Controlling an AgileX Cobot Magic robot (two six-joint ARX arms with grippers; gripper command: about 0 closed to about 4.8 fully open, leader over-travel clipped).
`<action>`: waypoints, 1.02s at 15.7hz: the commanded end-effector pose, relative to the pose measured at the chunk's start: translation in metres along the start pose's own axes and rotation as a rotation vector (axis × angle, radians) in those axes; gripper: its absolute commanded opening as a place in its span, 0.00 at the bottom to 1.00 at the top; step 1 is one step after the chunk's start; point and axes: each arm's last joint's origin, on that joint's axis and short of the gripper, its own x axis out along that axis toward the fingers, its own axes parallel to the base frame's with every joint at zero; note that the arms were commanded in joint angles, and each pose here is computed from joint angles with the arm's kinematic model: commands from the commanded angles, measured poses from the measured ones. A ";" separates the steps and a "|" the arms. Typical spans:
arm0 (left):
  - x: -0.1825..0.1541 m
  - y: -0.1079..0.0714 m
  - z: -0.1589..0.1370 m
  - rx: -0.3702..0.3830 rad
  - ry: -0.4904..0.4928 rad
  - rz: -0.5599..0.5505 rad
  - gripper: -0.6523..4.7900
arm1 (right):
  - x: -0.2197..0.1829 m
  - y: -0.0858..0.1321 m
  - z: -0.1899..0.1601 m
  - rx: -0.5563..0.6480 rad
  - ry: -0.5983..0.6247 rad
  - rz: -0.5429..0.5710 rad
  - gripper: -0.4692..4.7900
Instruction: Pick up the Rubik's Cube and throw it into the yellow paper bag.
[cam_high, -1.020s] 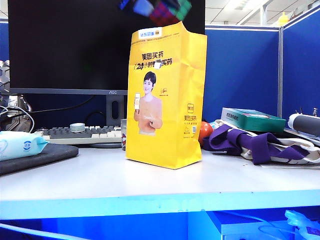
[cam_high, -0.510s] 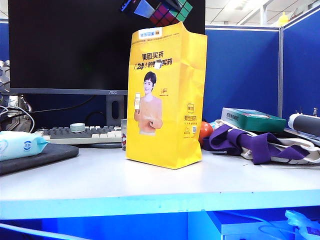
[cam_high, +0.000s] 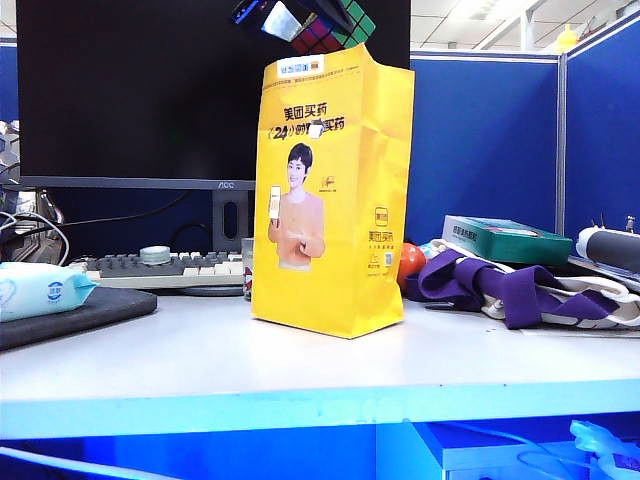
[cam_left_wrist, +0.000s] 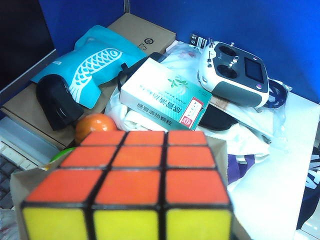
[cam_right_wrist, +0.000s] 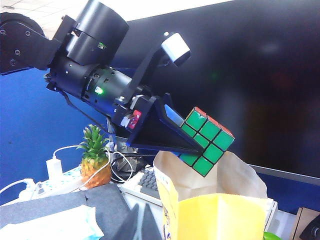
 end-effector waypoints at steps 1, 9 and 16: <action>-0.005 -0.002 0.006 0.016 -0.037 -0.004 1.00 | 0.000 0.001 0.004 -0.009 -0.021 0.020 0.09; -0.062 -0.025 0.028 0.060 -0.102 0.038 1.00 | 0.001 0.001 0.002 -0.004 -0.005 0.040 0.09; -0.272 -0.127 0.004 0.200 -0.096 0.403 1.00 | -0.004 0.004 0.013 -0.033 -0.080 0.050 0.09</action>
